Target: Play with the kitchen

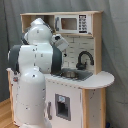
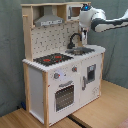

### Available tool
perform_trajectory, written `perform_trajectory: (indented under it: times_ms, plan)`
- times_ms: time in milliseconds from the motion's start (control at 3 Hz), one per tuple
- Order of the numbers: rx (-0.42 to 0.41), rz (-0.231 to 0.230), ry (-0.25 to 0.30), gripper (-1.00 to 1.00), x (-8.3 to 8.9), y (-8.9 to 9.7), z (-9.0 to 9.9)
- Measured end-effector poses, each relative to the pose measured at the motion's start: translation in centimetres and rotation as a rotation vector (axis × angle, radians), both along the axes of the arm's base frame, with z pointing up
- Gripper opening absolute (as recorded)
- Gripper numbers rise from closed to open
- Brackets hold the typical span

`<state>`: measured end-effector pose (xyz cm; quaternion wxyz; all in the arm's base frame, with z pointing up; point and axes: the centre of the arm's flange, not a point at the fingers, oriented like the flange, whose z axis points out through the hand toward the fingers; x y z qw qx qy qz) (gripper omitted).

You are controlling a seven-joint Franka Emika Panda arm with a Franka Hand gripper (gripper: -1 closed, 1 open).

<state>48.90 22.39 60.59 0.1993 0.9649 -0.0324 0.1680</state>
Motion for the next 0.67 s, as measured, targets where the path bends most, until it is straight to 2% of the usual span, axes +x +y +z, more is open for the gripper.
perform_trajectory:
  times_ms: [667]
  plan:
    - [0.063, 0.058, 0.075, 1.00, 1.6, -1.8, -4.3]
